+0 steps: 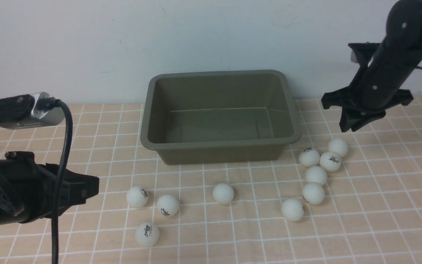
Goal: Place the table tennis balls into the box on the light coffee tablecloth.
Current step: 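Reach for and grasp a ping pong ball on the table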
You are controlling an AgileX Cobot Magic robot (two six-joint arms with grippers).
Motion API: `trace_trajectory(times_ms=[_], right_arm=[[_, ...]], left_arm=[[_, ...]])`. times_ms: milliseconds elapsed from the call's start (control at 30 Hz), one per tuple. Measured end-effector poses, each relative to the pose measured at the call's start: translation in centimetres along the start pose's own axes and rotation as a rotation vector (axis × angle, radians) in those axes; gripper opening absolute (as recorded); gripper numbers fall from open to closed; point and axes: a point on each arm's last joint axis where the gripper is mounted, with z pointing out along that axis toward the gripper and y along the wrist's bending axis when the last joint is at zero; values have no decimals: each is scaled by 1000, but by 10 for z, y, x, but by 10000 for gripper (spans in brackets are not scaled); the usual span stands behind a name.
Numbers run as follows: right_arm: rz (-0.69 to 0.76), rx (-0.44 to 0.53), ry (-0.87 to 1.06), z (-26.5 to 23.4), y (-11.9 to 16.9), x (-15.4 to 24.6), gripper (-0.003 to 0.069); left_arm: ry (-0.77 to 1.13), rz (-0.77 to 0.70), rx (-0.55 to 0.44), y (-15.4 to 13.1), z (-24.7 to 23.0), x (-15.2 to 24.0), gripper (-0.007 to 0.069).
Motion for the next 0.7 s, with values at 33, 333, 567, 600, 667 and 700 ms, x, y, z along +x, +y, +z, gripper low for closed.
trace_trajectory(times_ms=[33,333,567,600,667,700], right_arm=[[-6,9,0,2,4,-1,142],[-3,66,-13,12,7,-3,297],[9,85,-40,18,5,-7,395],[16,86,-34,21,5,-7,398],[21,88,-20,30,4,-7,402],[24,90,-12,34,2,-7,403]], left_arm=[[0,4,0,0,0,0,-69],[0,23,0,0,0,0,-69],[0,24,0,0,0,0,-69],[0,25,0,0,0,0,-69],[0,26,0,0,0,0,-69],[0,26,0,0,0,0,-69]])
